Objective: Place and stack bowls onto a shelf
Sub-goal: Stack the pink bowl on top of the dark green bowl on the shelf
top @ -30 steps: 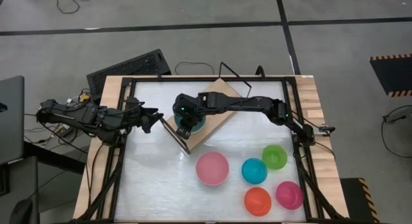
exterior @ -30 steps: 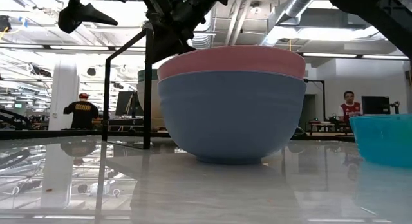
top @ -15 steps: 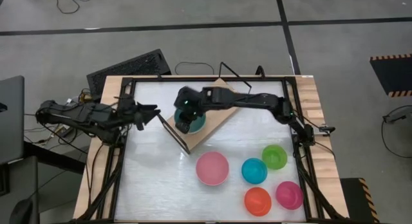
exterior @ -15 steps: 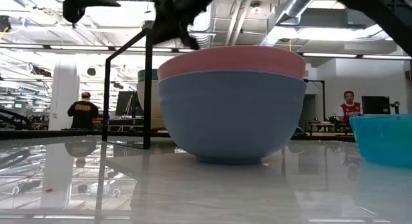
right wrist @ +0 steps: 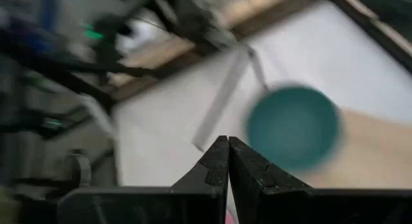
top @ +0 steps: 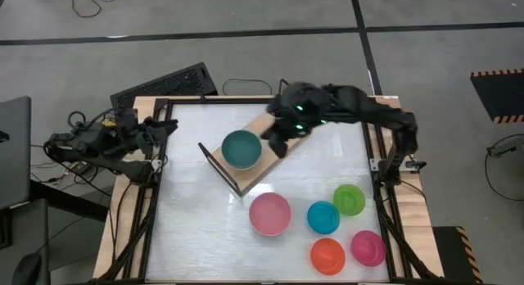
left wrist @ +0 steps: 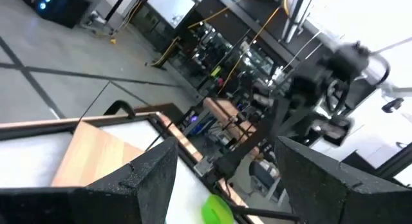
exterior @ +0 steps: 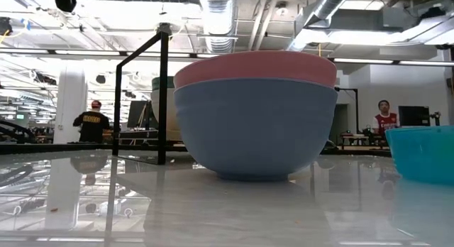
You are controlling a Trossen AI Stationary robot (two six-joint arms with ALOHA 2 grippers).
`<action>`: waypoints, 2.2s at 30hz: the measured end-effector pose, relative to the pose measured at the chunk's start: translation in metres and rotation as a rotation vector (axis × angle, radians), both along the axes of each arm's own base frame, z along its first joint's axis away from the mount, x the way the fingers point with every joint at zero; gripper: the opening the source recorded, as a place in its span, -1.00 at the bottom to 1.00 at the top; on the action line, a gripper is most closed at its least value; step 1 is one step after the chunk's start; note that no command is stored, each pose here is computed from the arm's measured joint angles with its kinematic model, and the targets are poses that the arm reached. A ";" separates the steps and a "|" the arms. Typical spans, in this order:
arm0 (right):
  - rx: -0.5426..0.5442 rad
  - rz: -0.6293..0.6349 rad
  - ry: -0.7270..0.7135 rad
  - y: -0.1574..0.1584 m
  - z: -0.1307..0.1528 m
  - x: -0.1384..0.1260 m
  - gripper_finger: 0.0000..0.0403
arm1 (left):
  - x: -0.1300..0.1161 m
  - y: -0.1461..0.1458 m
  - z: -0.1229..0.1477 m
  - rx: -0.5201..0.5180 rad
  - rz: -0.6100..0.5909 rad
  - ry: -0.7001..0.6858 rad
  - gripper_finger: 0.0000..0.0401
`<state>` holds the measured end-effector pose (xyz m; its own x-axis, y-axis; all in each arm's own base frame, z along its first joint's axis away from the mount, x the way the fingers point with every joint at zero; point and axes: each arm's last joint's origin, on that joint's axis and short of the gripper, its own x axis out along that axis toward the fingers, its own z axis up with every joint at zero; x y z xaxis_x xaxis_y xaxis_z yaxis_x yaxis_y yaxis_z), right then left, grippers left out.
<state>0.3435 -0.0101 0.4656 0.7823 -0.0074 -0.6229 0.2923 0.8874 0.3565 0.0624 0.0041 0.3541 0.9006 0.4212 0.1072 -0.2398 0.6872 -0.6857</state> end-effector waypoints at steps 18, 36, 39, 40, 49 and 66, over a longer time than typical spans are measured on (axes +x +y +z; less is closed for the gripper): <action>-0.112 -0.302 0.263 0.101 -0.043 -0.102 -0.70 | -0.010 0.002 -0.005 -0.024 -0.011 0.010 0.22; -0.253 0.086 -0.420 0.072 -0.049 -0.187 -0.86 | -0.012 0.005 -0.018 -0.150 0.112 0.068 0.22; -0.253 0.151 -0.642 0.071 -0.053 -0.190 -0.88 | -0.012 0.005 -0.024 -0.206 0.118 0.099 0.22; -0.261 0.165 -0.698 0.071 -0.056 -0.190 -0.88 | -0.012 0.006 -0.026 -0.224 0.119 0.103 0.22; -0.253 0.080 -0.835 0.053 -0.081 -0.194 -0.72 | -0.013 0.006 -0.028 -0.221 0.139 0.125 0.22; -0.215 -0.002 -0.853 0.042 -0.079 -0.202 -0.65 | -0.014 0.008 -0.028 -0.195 0.209 0.126 0.22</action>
